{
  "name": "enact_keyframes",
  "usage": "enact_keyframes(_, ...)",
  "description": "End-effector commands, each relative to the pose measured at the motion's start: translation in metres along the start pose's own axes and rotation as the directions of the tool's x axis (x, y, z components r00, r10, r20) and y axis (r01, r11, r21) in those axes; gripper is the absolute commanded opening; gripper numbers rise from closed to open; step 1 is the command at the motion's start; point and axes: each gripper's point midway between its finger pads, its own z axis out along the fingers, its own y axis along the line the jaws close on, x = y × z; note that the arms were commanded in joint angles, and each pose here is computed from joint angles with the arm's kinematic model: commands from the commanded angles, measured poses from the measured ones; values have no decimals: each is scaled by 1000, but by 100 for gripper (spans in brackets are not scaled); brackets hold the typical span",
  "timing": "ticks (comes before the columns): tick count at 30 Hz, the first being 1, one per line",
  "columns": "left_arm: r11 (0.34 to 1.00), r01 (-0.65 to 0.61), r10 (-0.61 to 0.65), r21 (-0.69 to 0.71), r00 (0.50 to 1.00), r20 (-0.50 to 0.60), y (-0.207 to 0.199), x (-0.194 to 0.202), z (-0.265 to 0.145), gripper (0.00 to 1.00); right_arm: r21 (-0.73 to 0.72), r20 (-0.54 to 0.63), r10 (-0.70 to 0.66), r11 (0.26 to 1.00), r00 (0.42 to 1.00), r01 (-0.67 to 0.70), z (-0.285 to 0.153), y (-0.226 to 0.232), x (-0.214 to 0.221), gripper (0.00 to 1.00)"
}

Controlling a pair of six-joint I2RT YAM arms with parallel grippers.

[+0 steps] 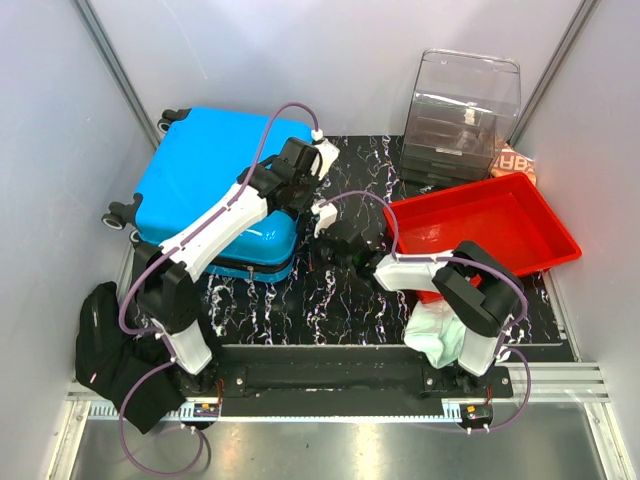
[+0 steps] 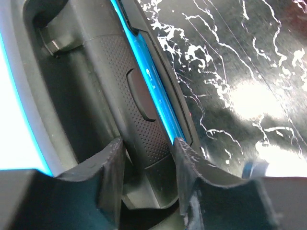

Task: Open, take out, and arrange the luggage

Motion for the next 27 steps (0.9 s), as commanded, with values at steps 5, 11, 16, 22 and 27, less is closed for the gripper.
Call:
enact_keyframes(5,996,-86,80,-30,983,-163,15,48,22,0,-5,43,-50,999,998,50,1,-5,-21,0)
enact_keyframes(11,988,-79,93,130,990,-105,-12,58,-4,0,34,57,-38,999,998,36,1,-38,-33,0)
enact_keyframes(16,977,-119,137,179,987,-90,-21,77,-21,0,21,94,-71,997,993,70,4,-49,-47,0)
enact_keyframes(22,973,-135,146,184,988,-45,-18,79,-50,0,39,107,-99,995,989,96,8,-61,-61,0)
enact_keyframes(27,966,-148,158,213,987,-30,-22,87,-70,0,54,99,-86,995,991,81,14,-77,-67,0)
